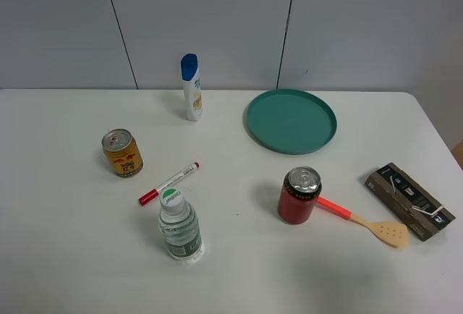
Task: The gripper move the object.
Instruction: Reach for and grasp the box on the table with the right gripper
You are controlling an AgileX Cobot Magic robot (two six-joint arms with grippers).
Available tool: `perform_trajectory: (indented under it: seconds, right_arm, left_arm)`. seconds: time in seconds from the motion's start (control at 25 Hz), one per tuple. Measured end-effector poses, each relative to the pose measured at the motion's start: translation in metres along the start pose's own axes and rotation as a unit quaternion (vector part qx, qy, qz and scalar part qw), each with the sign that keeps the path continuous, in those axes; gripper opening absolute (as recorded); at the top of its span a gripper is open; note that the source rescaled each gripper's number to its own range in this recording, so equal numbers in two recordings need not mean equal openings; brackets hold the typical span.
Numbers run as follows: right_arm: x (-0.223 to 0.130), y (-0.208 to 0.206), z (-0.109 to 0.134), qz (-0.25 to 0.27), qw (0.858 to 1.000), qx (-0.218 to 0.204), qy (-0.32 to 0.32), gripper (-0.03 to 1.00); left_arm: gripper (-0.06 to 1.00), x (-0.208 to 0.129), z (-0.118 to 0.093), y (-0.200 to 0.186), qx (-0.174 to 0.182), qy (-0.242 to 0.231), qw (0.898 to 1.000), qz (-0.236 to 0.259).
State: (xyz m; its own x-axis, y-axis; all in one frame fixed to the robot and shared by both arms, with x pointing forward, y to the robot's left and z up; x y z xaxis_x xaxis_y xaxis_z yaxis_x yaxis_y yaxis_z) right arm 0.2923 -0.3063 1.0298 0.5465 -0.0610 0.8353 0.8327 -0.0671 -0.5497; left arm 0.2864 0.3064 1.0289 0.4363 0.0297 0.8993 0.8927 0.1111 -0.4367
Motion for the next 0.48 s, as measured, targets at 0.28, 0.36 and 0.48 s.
perform_trajectory:
  seconds: [0.28, 0.36, 0.48]
  right_arm:
    - [0.035, 0.001, -0.013, 0.062, 0.995, -0.04, -0.073, 0.97]
    - [0.044, 0.006, -0.017, 0.08, 0.991, -0.057, -0.094, 0.93]
    - [0.05, 0.012, -0.022, 0.097, 0.986, -0.072, -0.112, 0.92]
  left_arm:
    - [1.0, 0.0, 0.0, 0.0, 0.0, 0.0, 1.0, 0.0]
    - [1.0, 0.0, 0.0, 0.0, 0.0, 0.0, 1.0, 0.0]
    - [1.0, 0.0, 0.0, 0.0, 0.0, 0.0, 1.0, 0.0]
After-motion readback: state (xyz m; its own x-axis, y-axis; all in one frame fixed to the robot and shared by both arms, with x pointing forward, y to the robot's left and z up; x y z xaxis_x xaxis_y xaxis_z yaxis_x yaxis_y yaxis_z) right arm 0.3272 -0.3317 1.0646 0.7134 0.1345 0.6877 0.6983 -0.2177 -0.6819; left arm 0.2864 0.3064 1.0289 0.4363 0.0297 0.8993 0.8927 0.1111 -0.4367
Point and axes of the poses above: a point on each arm's last joint axis where the gripper is mounted, y pointing out along that axis toward the gripper, z along the wrist's bending axis when the last joint is at zero, x = y × z, the point moved 6 cm from there along y, pointing out along that axis toward the gripper, and after that the axes turned 2 degrees about y, right-handed, at the moved point
